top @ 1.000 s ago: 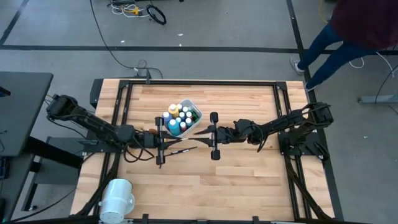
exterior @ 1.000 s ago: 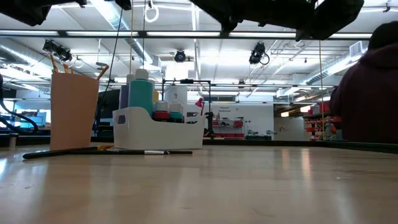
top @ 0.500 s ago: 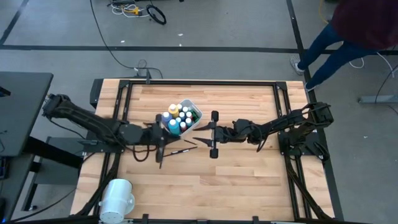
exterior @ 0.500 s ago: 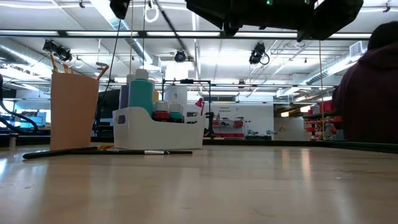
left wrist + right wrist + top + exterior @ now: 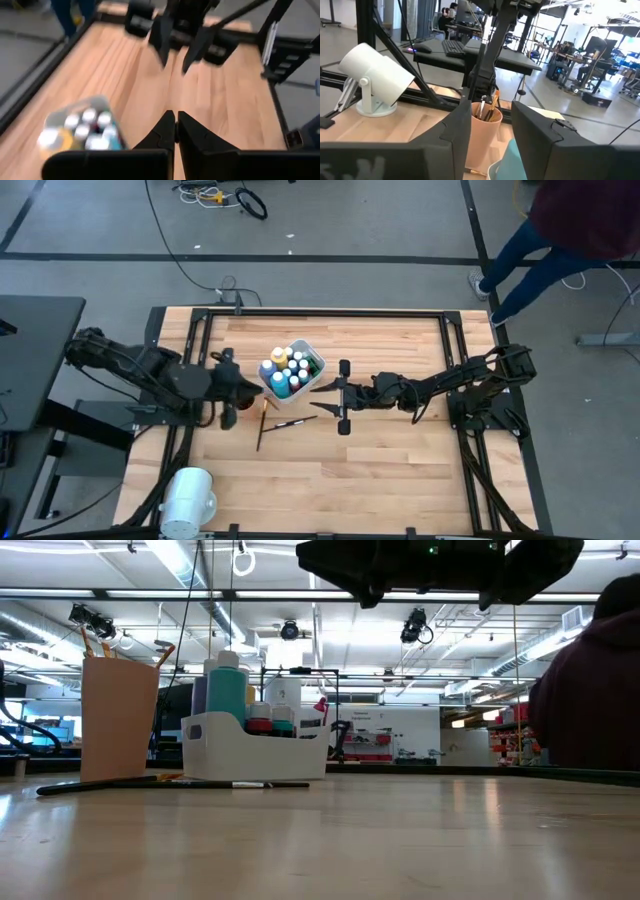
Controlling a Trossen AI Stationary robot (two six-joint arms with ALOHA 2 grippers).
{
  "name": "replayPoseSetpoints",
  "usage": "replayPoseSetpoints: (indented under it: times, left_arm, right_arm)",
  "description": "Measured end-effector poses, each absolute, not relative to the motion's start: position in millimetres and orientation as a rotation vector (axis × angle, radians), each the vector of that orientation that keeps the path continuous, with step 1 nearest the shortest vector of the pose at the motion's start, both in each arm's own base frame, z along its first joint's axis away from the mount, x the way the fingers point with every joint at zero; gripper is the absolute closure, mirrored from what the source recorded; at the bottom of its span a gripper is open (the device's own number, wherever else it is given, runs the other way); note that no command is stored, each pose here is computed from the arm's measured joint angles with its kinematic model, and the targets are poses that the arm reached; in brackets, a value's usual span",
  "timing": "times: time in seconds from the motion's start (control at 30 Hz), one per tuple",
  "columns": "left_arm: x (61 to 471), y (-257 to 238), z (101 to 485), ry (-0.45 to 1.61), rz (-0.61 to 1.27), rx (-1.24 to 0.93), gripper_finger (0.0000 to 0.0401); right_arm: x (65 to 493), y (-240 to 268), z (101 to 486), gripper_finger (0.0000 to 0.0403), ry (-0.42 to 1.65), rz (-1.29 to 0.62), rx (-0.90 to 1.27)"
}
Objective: Pick & Place Paint Supplies
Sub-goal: Put the bottom black silver paintbrush into the orange cup
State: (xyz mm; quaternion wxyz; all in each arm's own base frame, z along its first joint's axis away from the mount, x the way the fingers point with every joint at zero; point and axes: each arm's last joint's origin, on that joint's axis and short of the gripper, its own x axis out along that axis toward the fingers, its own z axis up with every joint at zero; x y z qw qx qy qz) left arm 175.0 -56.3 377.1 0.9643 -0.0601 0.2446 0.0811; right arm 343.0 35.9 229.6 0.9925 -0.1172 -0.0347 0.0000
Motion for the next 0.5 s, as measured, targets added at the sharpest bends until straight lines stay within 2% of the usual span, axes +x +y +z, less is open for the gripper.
replayPoseSetpoints:
  times: [0.2, 0.5]
  left_arm:
    - [147, -45, 371, 0.648, 0.276, -0.215, 0.0392]
    - [125, -35, 370, 0.679, 0.343, -0.206, 0.0392]
  right_arm:
    - [343, 36, 229, 0.026, -0.06, 0.002, -0.236]
    - [343, 36, 228, 0.026, -0.057, 0.002, -0.237]
